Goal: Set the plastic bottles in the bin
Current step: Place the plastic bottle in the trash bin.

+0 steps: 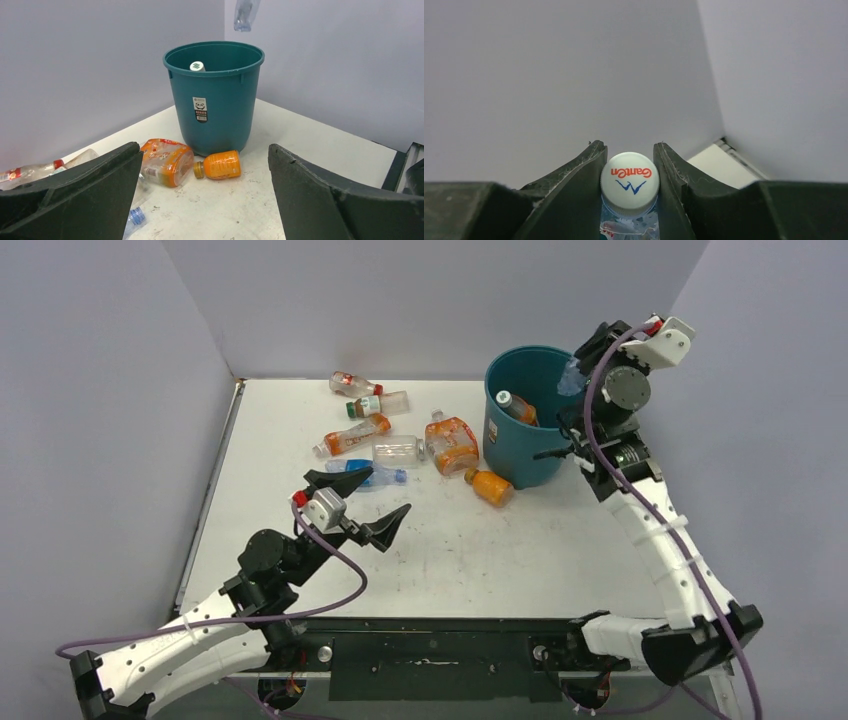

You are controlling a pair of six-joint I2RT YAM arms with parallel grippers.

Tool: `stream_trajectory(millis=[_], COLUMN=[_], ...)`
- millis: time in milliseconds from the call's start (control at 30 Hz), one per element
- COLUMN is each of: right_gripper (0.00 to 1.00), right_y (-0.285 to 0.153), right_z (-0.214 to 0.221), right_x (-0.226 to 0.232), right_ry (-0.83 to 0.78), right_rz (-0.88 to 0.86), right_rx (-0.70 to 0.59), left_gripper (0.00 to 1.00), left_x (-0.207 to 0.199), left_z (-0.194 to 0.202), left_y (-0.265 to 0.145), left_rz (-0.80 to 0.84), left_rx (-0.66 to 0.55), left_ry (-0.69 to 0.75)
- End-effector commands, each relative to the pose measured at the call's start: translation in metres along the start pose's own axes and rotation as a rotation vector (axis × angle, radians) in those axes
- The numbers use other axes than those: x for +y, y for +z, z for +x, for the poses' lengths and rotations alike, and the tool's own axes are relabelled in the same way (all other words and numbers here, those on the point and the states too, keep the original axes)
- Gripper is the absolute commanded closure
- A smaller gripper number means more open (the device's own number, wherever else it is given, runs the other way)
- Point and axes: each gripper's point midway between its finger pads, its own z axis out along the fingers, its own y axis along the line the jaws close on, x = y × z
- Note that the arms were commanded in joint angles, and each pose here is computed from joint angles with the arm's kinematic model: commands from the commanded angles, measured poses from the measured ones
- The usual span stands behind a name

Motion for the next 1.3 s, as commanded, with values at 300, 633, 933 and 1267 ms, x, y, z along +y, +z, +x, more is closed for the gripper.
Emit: stream_trajectory(millis=[300,633,933,1267], right_gripper=[0.95,0.12,0.02,0.02], right_y=[0.094,0.086,0.062,-0.105], right_z=[0.133,0.183,0.123,0.111], right_x=[-0.079,-0.084,-0.025,0.08], right_ry=[0.006,-0.06,0.101,0.227], right_rz=[0.123,0.085,-0.095,-0.687], right_rx=[0.108,0.254,0.209,0.371], left_gripper=[0.04,0.04,0.04,0.04], left_x=[0.002,0.002,0.019,0.074], left_z=[-0.008,-0.001,0.016,0.025], left_y=[-0.003,0.001,0.008,-0.004], left_rz=[-0.041,-0.043,-0.151,-0.494], left_rx=[-0.038,-0.015,0.056,0.139], left_ry=[0.073,0.075,0.09,0.131])
